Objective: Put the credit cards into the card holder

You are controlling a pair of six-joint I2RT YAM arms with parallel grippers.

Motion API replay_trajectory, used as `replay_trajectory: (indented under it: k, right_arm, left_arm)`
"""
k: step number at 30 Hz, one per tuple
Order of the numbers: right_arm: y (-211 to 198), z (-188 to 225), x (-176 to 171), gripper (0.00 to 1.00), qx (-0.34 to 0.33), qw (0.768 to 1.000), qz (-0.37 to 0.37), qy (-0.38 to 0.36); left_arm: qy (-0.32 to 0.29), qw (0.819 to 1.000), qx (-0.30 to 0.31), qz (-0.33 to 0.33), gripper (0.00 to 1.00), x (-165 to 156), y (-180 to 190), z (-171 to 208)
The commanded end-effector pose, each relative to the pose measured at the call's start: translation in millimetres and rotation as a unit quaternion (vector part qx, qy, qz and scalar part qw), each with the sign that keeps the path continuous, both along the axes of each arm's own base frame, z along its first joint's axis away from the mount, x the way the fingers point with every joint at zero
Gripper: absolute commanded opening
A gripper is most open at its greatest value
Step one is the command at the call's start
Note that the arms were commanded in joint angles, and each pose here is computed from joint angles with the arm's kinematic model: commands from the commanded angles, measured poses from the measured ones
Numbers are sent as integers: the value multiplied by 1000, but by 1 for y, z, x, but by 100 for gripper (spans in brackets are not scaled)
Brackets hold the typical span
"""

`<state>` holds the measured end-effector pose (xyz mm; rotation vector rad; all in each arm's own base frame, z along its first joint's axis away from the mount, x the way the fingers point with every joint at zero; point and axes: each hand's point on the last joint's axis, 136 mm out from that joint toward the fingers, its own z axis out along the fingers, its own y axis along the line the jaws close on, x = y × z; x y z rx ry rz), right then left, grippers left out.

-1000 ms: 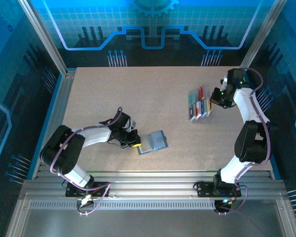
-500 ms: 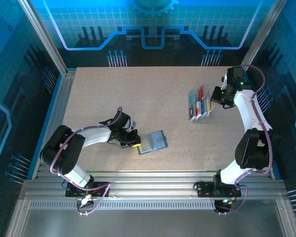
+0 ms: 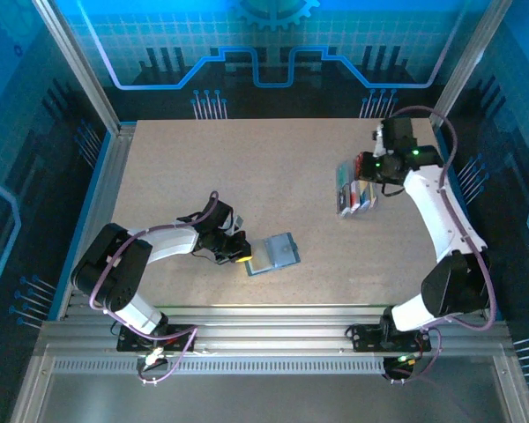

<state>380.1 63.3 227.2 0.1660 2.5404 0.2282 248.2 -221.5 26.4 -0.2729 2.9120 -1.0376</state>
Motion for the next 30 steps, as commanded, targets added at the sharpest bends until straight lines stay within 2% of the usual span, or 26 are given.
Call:
replay_trajectory:
  k: [1, 6, 10, 21, 30]
  right_arm:
    - [54, 13, -12, 0, 34, 997, 61, -21]
    - [144, -9, -41, 0, 105, 980, 167, -17]
    - [187, -38, -65, 0, 141, 967, 211, 8]
    - [217, -118, -113, 0, 76, 965, 237, 83]
    - [224, -147, -124, 0, 42, 966, 232, 110]
  left_arm:
    - [1, 1000, 0, -4, 2, -5, 5, 2]
    - [2, 1000, 1, -5, 2, -7, 6, 1]
    - [1, 1000, 3, -4, 2, -7, 7, 1]
    - [2, 1000, 3, -4, 2, -7, 7, 0]
    - [2, 1000, 3, -5, 2, -7, 7, -1]
